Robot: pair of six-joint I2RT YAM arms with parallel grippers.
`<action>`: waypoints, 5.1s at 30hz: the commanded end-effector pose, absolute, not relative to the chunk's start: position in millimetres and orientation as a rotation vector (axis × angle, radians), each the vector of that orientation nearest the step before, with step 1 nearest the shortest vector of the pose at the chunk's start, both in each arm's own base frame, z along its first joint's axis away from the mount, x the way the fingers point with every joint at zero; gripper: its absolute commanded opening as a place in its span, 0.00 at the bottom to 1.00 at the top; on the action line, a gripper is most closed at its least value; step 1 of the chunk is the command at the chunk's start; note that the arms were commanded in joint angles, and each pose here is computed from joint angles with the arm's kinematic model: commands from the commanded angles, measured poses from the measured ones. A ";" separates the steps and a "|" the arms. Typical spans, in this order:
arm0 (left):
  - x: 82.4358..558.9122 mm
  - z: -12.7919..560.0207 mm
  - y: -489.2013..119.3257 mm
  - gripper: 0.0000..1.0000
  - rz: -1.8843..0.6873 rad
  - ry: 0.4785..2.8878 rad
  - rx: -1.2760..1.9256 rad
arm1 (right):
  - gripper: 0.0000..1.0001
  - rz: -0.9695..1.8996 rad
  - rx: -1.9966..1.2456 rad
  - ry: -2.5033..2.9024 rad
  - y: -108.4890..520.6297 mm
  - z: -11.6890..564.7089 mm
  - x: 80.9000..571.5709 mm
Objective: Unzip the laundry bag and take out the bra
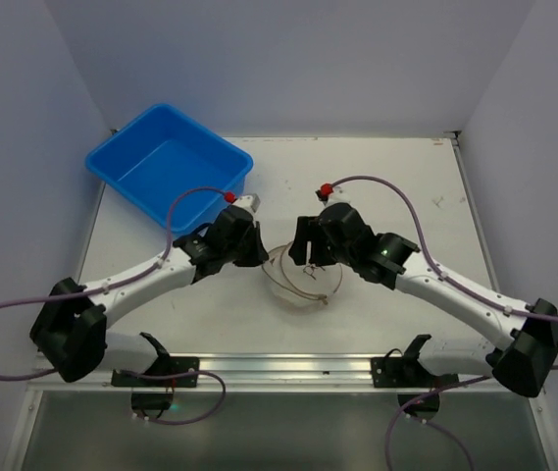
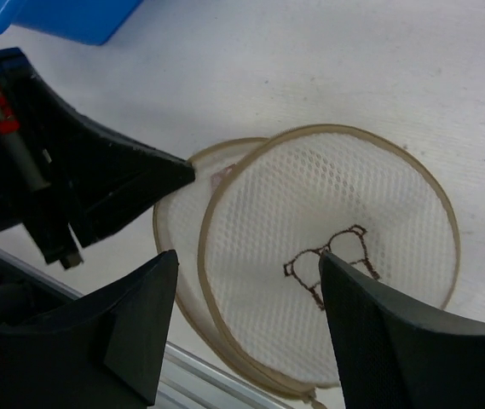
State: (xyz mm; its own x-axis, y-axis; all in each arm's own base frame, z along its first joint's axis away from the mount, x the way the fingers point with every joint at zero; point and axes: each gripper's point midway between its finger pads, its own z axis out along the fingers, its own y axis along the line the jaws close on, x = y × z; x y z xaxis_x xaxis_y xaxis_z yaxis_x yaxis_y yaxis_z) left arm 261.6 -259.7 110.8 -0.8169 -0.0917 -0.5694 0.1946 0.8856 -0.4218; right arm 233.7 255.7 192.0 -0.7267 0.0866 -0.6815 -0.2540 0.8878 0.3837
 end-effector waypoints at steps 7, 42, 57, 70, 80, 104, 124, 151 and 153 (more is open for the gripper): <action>240.3 127.0 -250.7 0.00 -0.847 2.274 -0.189 | 0.68 0.666 -0.227 2.330 320.6 183.2 234.8; 232.3 114.3 -238.5 0.00 -0.798 2.264 -0.223 | 0.00 0.553 0.370 2.162 136.2 160.1 188.8; 230.4 103.0 -234.2 0.00 -0.744 2.300 -0.197 | 0.78 0.829 0.349 2.241 108.5 174.0 102.0; 226.6 101.0 -233.3 0.00 -0.723 2.325 -0.131 | 0.83 0.849 0.101 2.248 148.0 195.2 122.3; 221.7 99.1 -230.1 0.00 -0.722 2.327 -0.120 | 0.72 0.729 -0.055 2.296 212.5 162.9 194.9; 232.5 117.3 -232.3 0.12 -0.659 2.326 0.011 | 0.00 0.459 -0.052 2.311 182.2 133.9 219.2; 212.8 176.6 -355.6 0.51 -0.804 2.274 0.268 | 0.00 0.627 -0.097 2.400 212.8 97.1 206.8; 201.4 61.3 -351.3 0.87 -0.497 2.423 0.368 | 0.00 0.600 -0.069 2.447 199.5 77.7 193.5; 197.5 61.1 -355.8 0.87 -0.505 2.424 0.385 | 0.00 0.604 -0.069 2.445 200.2 78.9 193.8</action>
